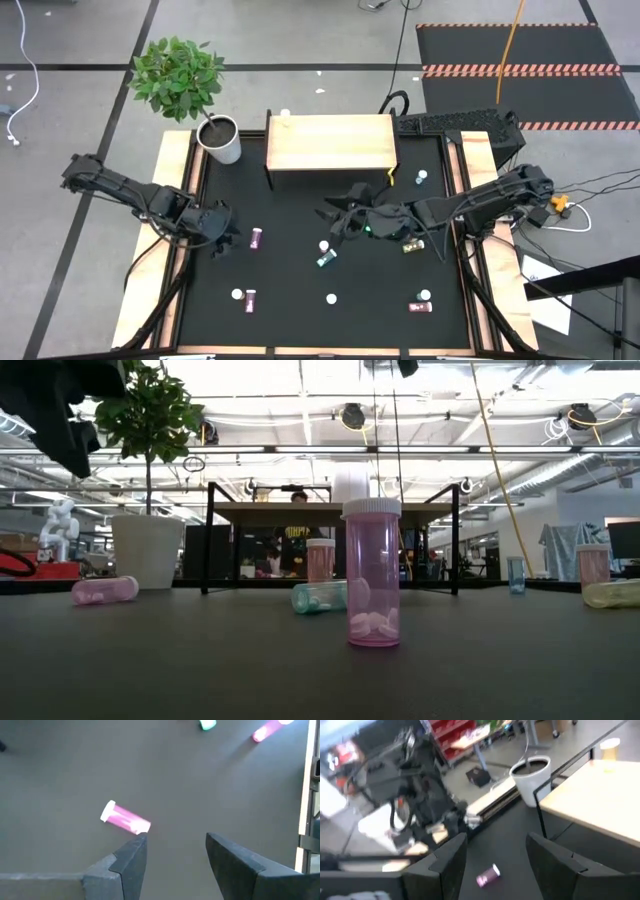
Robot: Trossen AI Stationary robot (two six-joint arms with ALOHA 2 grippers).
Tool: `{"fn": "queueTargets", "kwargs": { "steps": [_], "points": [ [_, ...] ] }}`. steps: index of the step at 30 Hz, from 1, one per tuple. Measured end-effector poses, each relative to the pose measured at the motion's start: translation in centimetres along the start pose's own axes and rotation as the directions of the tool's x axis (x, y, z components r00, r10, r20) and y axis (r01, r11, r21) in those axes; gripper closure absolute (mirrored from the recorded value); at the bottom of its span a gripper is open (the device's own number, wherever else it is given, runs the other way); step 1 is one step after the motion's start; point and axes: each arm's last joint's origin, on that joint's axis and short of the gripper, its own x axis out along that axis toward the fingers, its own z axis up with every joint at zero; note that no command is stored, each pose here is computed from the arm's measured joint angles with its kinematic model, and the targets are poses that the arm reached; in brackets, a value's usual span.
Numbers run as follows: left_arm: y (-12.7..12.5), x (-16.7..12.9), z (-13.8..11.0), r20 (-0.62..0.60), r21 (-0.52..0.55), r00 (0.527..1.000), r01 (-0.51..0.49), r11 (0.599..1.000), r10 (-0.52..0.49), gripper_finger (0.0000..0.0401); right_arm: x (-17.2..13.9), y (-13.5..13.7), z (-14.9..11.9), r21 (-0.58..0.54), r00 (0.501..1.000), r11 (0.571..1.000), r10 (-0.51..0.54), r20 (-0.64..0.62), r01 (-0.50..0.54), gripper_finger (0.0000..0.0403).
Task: Pick and place medicine bottles onto shelf by color
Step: Put the top orange pill bottle on the shelf
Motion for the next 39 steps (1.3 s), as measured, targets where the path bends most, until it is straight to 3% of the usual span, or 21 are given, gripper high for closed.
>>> {"fn": "queueTargets", "kwargs": {
  "steps": [3,8,12,16,21,23,30,34,39],
  "points": [
    [-0.2,1.3,-0.5,-0.005,-0.015,1.000,0.019,1.000,-0.019,0.0199,-0.1,-0.2,-0.7,-0.039,0.998,0.999,-0.018,-0.054,0.015,0.0204],
    [-0.7,3.5,-2.1,-0.068,-0.150,0.993,0.085,0.985,-0.096,0.0199,-0.4,-0.8,-1.7,-0.102,0.988,0.993,-0.073,-0.137,0.059,0.0204],
    [-2.0,4.4,-2.7,-0.039,-0.173,0.986,0.155,0.973,-0.164,0.0199,-0.3,-1.2,-2.1,-0.151,0.974,0.988,-0.063,-0.215,0.031,0.0204],
    [-3.7,5.1,-2.1,0.095,-0.124,0.974,0.218,0.968,-0.207,0.0199,-0.3,-1.9,-2.6,-0.211,0.948,0.978,-0.073,-0.310,0.006,0.0204],
    [-5.1,6.5,0.7,0.354,-0.089,0.907,0.273,0.958,-0.226,0.0199,-0.7,-2.1,-2.7,-0.254,0.930,0.967,-0.076,-0.360,-0.020,0.0204],
    [-5.3,7.2,2.1,0.407,-0.067,0.889,0.258,0.964,-0.210,0.0199,-1.4,-1.8,-2.4,-0.255,0.933,0.966,-0.055,-0.355,-0.040,0.0204],
    [-5.4,9.7,7.4,0.458,0.125,0.884,0.038,0.991,-0.092,0.0199,-4.5,-1.8,-2.2,-0.310,0.908,0.948,-0.066,-0.414,-0.072,0.0204],
    [-5.1,11.0,10.2,0.492,0.160,0.870,-0.039,0.986,-0.045,0.0198,-6.4,-2.2,-2.9,-0.309,0.910,0.949,-0.071,-0.408,-0.065,0.0204],
    [-4.5,13.2,11.3,0.481,0.177,0.877,-0.098,0.979,0.001,0.0191,-8.0,-4.0,-3.9,-0.260,0.939,0.965,-0.063,-0.339,-0.029,0.0204]
  ]
}}
